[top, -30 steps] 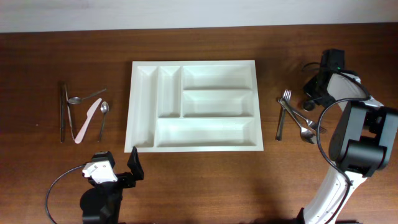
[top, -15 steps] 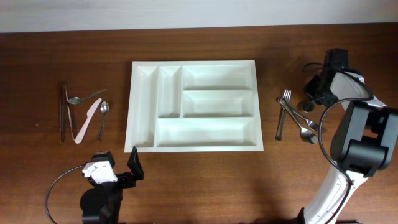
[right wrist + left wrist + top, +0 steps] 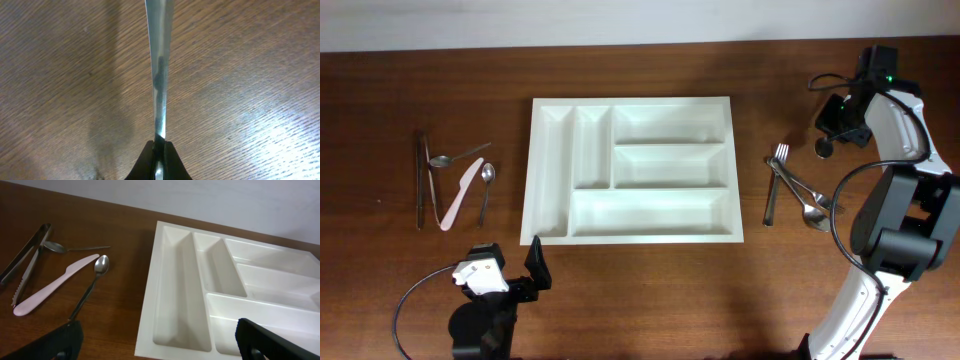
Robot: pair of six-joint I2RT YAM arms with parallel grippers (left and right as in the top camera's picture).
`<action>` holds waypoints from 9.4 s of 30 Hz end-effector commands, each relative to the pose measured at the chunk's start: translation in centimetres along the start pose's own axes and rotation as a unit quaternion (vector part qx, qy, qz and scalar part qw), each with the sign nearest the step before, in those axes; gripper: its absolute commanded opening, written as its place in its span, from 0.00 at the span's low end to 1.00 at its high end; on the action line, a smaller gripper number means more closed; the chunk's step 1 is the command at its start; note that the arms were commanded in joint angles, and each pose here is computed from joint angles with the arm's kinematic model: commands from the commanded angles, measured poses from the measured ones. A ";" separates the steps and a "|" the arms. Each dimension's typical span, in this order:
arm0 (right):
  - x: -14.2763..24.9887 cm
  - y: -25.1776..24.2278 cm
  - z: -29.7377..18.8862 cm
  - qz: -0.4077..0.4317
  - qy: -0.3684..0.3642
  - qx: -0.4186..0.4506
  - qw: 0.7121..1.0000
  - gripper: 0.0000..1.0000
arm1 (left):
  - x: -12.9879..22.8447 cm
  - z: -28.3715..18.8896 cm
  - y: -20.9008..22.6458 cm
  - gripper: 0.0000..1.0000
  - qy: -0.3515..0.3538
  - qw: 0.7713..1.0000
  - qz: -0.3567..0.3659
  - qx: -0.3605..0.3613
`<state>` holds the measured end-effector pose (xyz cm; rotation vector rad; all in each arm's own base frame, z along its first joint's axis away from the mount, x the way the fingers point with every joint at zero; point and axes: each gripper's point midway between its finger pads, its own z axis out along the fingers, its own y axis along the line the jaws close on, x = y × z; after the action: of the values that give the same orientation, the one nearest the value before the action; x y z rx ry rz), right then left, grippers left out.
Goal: Pack container
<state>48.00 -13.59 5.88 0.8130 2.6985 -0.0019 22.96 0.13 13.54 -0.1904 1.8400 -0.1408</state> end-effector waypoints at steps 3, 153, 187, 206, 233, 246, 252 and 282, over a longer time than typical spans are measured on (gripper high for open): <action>-0.3 2.7 -1.0 -0.051 0.001 -0.066 0.997 0.04 | 0.1 0.0 0.1 0.99 -0.001 1.000 0.008 -0.001; 15.1 -1.5 -1.9 -0.246 0.108 -0.058 0.961 0.79 | 0.1 0.0 0.1 0.99 -0.001 1.000 0.008 -0.001; 16.7 -1.8 2.3 -0.245 0.146 -0.061 0.957 0.66 | 0.1 0.0 0.1 0.99 -0.001 1.000 0.008 -0.001; 20.1 -2.6 3.1 -0.225 0.191 -0.062 0.953 0.39 | 0.1 0.0 0.1 0.99 -0.001 1.000 0.008 -0.001; 17.3 -1.3 1.4 -0.203 0.178 -0.070 0.960 0.04 | 0.1 0.0 0.1 0.99 -0.001 1.000 0.008 -0.001; 10.0 1.7 -4.1 -0.208 0.116 -0.092 0.967 0.04 | 0.1 0.0 0.1 0.99 -0.001 1.000 0.008 -0.001; 9.8 5.8 -5.7 -0.190 0.110 -0.165 0.962 0.04 | 0.1 0.0 0.1 0.99 -0.001 1.000 0.008 -0.001; 19.4 21.9 -8.0 -0.644 0.010 -0.223 0.732 0.04 | 0.1 0.0 0.1 0.99 -0.001 1.000 0.008 -0.001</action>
<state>42.13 15.09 9.29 -0.8684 2.6489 0.4678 22.96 0.12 13.52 -0.1902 1.8405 -0.1411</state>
